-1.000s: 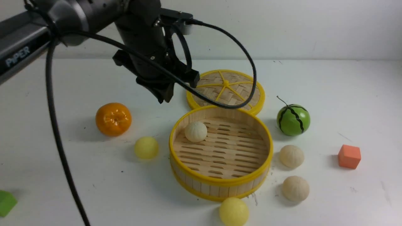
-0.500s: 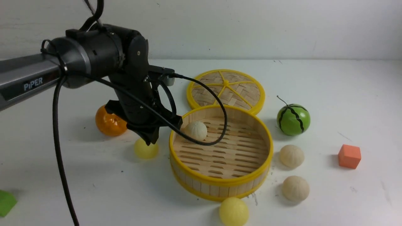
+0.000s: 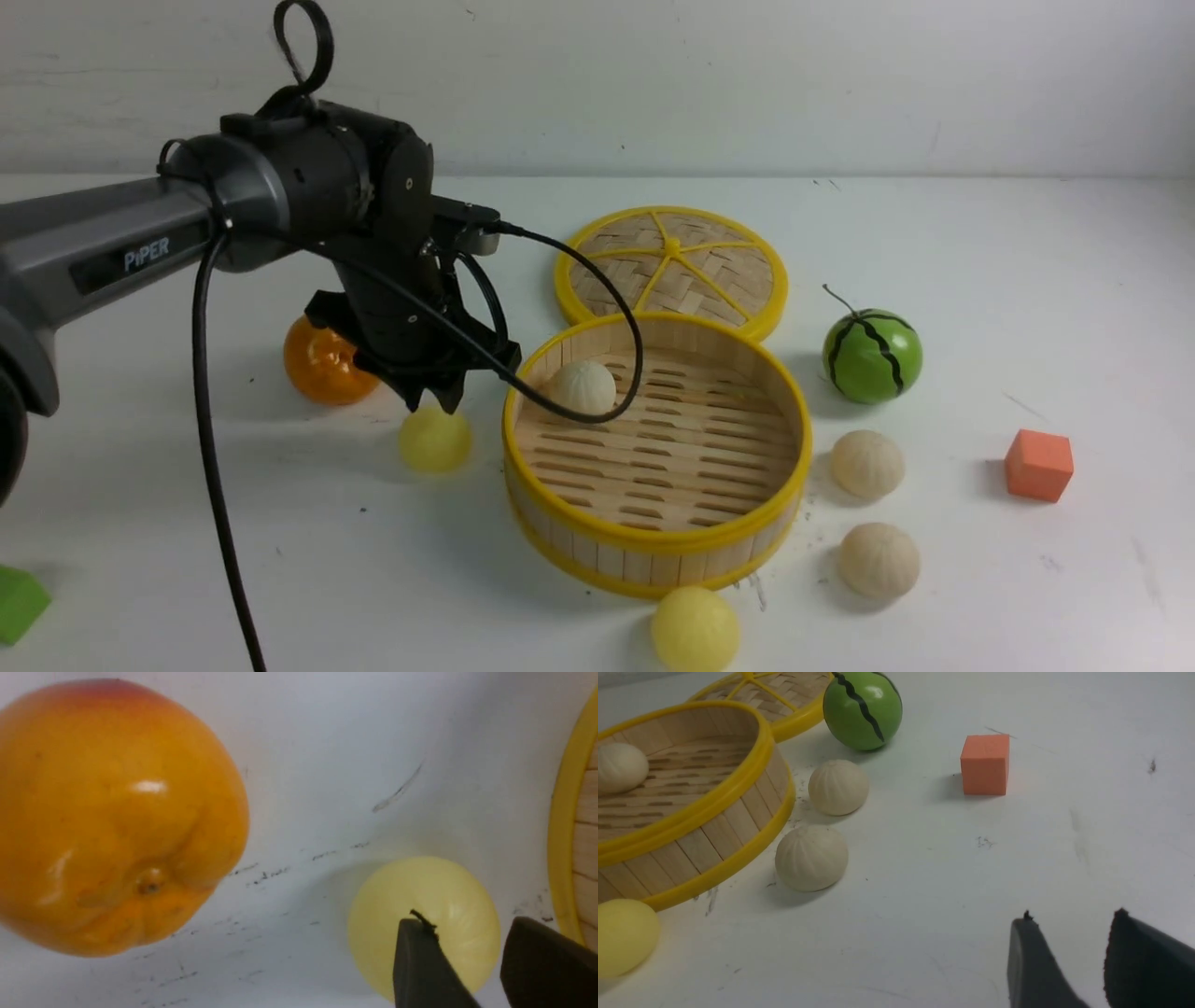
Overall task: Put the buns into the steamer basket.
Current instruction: Use the left arm to grab a steamed stuffed bun, then use the left arm to put the steamed stuffed bun into the steamer, then use the left arm to grab a steamed stuffed bun, then use the left arm to put the steamed stuffed bun into the steamer, then use the right arm to grab a steamed stuffed bun
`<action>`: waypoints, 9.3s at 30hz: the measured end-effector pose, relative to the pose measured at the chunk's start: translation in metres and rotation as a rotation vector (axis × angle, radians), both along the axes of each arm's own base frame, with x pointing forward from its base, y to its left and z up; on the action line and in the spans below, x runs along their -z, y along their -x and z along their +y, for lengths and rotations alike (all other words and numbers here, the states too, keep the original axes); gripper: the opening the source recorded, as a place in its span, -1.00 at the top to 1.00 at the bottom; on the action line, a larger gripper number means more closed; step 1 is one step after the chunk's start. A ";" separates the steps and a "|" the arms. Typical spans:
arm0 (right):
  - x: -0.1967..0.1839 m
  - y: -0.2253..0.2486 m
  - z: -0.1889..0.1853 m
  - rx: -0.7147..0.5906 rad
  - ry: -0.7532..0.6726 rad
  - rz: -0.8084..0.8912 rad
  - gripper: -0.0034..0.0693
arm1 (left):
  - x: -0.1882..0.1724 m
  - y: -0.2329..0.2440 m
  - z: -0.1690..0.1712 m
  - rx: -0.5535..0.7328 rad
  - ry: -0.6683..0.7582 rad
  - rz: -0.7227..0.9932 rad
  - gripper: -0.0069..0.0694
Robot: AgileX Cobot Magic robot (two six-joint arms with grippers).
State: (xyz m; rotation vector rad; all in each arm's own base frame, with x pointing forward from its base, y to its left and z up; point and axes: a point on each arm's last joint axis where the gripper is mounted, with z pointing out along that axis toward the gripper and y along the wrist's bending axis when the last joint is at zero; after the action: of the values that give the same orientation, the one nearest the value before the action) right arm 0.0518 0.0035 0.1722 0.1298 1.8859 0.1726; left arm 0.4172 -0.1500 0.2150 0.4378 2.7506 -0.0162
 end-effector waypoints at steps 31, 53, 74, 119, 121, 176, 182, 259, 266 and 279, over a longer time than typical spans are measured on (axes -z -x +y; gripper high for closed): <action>0.000 0.000 0.000 0.000 0.000 0.000 0.25 | 0.026 -0.008 0.004 -0.030 0.015 0.051 0.60; 0.000 0.000 0.000 0.000 0.000 0.000 0.24 | -0.075 0.059 -0.047 0.132 0.178 0.020 0.85; 0.000 0.000 0.000 0.000 0.000 0.000 0.24 | -0.012 0.042 -0.089 0.204 0.160 0.007 0.19; 0.000 0.000 0.000 0.000 0.000 0.000 0.24 | -0.003 0.144 -0.177 0.259 0.032 0.127 0.09; 0.000 0.000 0.000 0.000 0.000 0.000 0.24 | 0.005 0.143 -0.178 0.258 0.017 0.139 0.09; 0.000 0.000 0.000 0.000 0.000 0.000 0.24 | -0.026 0.061 -0.154 0.204 0.075 0.037 0.84; 0.000 0.000 0.000 0.000 0.000 0.000 0.24 | -0.009 0.056 -0.159 0.217 0.063 0.046 0.58; -0.110 -0.167 0.063 -0.388 -0.060 0.912 0.24 | -0.026 0.352 0.093 0.235 0.759 -0.874 0.85; -0.073 -0.230 0.113 -0.434 0.123 1.066 0.24 | -0.026 0.352 0.093 0.235 0.759 -0.874 0.85; -0.042 -0.276 0.126 -0.374 0.139 1.035 0.24 | -0.026 0.352 0.093 0.235 0.759 -0.874 0.83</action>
State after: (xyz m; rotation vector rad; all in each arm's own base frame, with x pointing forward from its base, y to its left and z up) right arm 0.3277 0.1296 0.2144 -0.2926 2.9381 0.2552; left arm 0.0652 -0.0565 0.2413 0.4059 1.6560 -0.7146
